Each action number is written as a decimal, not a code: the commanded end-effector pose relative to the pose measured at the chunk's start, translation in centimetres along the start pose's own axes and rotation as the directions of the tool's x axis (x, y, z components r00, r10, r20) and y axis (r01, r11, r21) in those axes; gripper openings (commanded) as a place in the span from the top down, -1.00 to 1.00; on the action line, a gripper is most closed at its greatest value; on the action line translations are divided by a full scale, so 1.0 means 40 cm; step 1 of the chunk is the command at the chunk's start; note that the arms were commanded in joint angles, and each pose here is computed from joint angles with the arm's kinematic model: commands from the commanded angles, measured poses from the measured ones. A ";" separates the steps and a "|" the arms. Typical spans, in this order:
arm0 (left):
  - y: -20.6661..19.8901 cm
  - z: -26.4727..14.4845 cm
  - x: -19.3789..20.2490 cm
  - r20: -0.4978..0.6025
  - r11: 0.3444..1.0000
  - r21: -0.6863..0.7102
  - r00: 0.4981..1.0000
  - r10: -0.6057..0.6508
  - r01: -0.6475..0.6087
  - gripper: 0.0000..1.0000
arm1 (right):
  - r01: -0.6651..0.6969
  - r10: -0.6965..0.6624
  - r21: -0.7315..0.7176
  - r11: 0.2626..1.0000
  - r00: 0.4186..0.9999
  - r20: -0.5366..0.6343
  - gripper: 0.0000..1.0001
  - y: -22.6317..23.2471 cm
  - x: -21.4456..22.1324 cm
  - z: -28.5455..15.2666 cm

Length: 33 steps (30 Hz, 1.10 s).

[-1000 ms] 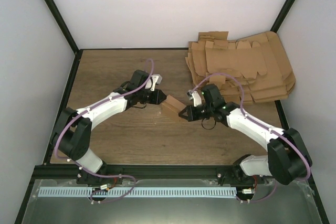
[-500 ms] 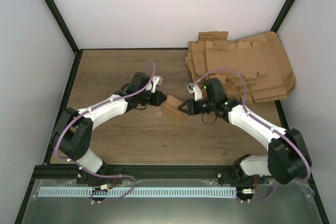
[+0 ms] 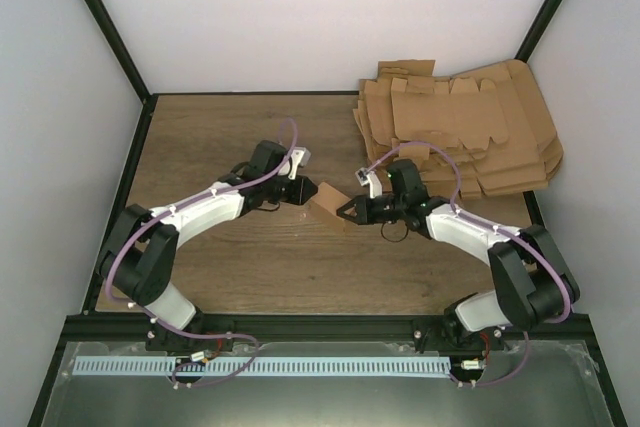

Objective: Fold the paper box

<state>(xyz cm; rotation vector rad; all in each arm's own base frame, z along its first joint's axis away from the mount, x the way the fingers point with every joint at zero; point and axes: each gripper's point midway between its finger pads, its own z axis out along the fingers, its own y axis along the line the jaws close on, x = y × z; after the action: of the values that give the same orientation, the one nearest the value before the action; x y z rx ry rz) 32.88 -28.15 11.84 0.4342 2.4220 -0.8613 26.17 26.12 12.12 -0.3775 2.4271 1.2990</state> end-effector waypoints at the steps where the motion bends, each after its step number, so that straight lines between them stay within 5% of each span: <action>1: 0.065 0.034 0.092 -0.092 0.997 -0.075 0.995 -0.026 0.019 0.73 | -0.039 0.040 0.041 0.998 0.999 -0.009 0.99 -0.059 0.042 0.015; 9: 0.055 0.029 0.057 -0.057 0.997 -0.073 0.998 -0.001 -0.003 0.69 | 0.017 -0.018 0.011 1.000 0.999 0.039 0.99 0.007 -0.019 -0.021; 13: 0.009 -0.014 -0.046 0.014 0.996 -0.073 0.999 0.043 -0.042 0.21 | 0.064 -0.063 -0.016 0.998 0.997 0.054 0.99 0.066 -0.067 -0.046; 16: -0.027 -0.043 -0.117 0.057 0.996 -0.063 0.996 0.072 -0.068 0.11 | 0.083 -0.080 -0.043 0.996 0.995 0.067 0.99 0.103 -0.090 -0.062; 18: -0.051 -0.053 -0.147 0.074 0.996 -0.032 0.994 0.081 -0.079 0.22 | 0.086 -0.082 -0.061 0.994 0.994 0.071 0.99 0.118 -0.097 -0.066; 21: -0.077 -0.035 -0.145 0.055 0.996 0.053 0.996 0.072 -0.075 0.89 | 0.073 -0.068 -0.079 0.994 0.996 0.066 0.99 0.116 -0.092 -0.058; 33: 0.015 0.107 0.063 -0.112 0.991 0.126 0.993 -0.038 0.052 0.93 | -0.057 0.057 -0.003 0.998 0.998 0.003 0.99 -0.066 0.035 0.022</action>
<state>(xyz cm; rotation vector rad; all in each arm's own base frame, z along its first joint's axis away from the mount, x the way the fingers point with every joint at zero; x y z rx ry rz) 34.13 -30.81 11.65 0.5142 2.3966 -1.0268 25.90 26.21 11.86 -0.3763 2.3817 1.3886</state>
